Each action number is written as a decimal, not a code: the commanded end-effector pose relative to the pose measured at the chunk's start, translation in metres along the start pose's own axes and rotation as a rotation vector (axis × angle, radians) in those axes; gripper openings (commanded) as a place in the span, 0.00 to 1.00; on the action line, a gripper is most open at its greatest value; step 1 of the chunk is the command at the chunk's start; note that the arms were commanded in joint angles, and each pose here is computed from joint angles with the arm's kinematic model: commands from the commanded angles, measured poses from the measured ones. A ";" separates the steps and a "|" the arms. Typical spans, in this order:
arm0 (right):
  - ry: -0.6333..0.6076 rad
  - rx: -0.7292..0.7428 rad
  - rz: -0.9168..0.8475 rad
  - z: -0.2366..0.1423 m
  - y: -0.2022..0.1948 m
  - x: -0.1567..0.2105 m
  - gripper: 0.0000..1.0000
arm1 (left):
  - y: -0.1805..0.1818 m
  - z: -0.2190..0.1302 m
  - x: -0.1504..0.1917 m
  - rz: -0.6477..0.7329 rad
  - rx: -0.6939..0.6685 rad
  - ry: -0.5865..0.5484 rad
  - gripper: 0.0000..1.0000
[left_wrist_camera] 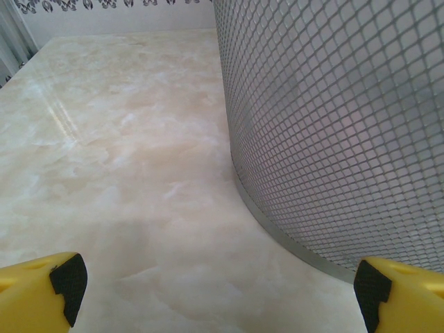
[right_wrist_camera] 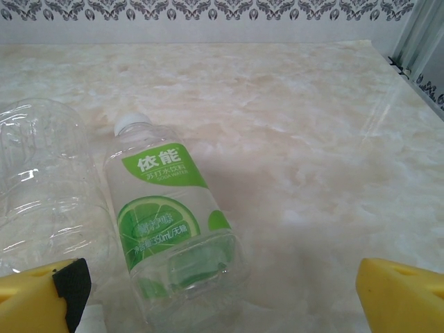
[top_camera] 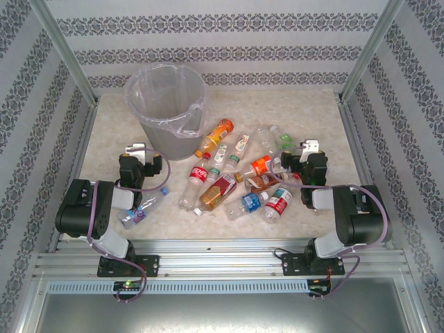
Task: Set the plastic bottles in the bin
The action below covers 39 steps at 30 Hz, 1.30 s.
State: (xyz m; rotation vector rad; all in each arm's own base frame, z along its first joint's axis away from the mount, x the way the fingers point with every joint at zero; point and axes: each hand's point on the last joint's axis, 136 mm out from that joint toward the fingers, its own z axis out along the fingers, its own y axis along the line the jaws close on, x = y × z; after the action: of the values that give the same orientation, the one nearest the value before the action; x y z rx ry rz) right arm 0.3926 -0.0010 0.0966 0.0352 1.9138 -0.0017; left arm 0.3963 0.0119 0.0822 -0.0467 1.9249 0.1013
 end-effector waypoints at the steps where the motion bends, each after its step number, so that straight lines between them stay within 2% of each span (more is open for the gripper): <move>1: -0.050 0.019 0.006 -0.006 -0.001 -0.016 0.98 | 0.011 -0.007 -0.008 -0.041 -0.042 -0.056 1.00; 10: -0.070 0.101 0.013 -0.038 -0.009 -0.057 0.98 | 0.023 -0.020 -0.033 -0.057 -0.106 -0.039 1.00; 14: -0.018 0.140 0.049 -0.056 -0.011 -0.074 0.98 | 0.026 -0.033 -0.053 -0.073 -0.116 -0.009 1.00; 18: 0.090 0.131 0.140 -0.073 -0.001 -0.083 0.98 | 0.035 -0.050 -0.059 -0.127 -0.186 0.118 1.00; 22: 0.062 0.031 0.125 -0.092 0.033 -0.095 0.98 | 0.032 -0.072 -0.062 -0.191 -0.215 0.219 1.00; 25: 0.078 0.043 0.206 -0.107 0.041 -0.096 0.98 | 0.023 -0.090 -0.055 -0.227 -0.219 0.303 1.00; 29: 0.150 -0.075 0.243 -0.118 0.067 -0.090 0.98 | 0.013 -0.119 -0.037 -0.287 -0.238 0.462 1.00; 35: 0.236 -0.173 0.274 -0.131 0.090 -0.077 0.98 | 0.011 -0.168 0.002 -0.341 -0.301 0.727 1.00; 39: 0.275 -0.251 0.302 -0.138 0.104 -0.069 0.98 | -0.005 -0.195 0.031 -0.372 -0.264 0.880 1.00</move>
State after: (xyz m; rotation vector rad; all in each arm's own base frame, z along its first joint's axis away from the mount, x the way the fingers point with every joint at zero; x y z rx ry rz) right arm 0.2989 0.0885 0.2023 0.1710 2.1338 0.3492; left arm 0.2547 -0.0016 0.1368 -0.6265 2.5418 0.0967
